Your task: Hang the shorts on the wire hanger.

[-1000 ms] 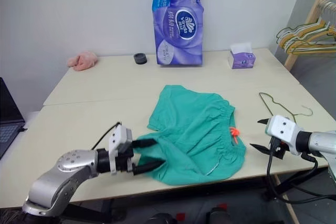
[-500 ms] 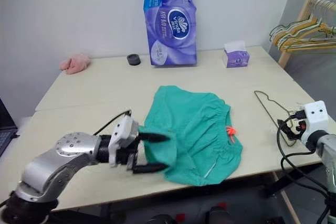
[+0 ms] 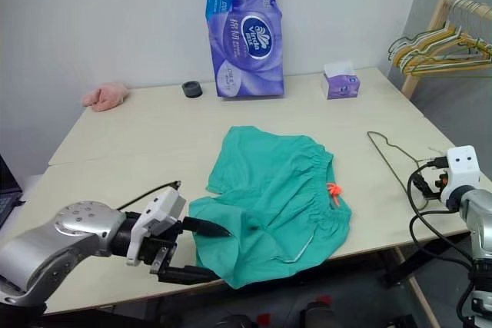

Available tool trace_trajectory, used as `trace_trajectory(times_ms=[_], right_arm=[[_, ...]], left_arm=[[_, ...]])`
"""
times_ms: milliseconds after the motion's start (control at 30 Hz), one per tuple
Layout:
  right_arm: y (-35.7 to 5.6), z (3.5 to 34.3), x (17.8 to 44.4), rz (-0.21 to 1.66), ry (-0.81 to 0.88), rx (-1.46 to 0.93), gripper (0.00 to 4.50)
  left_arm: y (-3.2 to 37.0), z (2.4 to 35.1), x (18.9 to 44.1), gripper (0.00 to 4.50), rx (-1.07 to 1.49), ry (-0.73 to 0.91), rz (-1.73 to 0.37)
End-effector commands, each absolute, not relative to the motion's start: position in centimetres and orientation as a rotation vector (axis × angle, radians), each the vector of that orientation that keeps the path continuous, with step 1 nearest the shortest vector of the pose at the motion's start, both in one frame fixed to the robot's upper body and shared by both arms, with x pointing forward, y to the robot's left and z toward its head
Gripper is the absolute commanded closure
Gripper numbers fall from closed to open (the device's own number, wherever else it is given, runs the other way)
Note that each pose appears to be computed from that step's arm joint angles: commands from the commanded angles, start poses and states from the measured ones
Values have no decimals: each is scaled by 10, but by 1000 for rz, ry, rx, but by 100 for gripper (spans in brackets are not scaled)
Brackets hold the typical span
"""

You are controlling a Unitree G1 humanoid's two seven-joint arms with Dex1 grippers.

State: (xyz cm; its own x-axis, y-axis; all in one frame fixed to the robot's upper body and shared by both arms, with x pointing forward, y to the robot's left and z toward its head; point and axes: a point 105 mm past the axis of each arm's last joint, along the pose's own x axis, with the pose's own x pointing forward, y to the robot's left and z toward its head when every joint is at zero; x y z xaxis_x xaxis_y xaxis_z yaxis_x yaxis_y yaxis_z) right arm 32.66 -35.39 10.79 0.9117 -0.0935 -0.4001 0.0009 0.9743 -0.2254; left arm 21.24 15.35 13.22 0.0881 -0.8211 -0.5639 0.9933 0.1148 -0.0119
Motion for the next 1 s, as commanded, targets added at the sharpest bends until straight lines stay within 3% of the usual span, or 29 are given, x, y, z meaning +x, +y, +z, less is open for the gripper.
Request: trace_trajectory(times_ms=[33,200,533,800,1000], right_arm=[[-354,127,332,-47,366,-263,18],[-350,124,333,-34,372,-274,18],[-367,113,343,-133,388,-266,18],[-352,83,359,-44,500,-141,18],[-340,59,354,48,627,-72,18]], left_arm=[[173,139,224,1,648,487,-1344],[185,135,223,1,835,511,-1337],[132,181,263,1,573,91,-1245],[112,173,266,1,576,83,-1305],[110,175,267,1,585,75,-1308]])
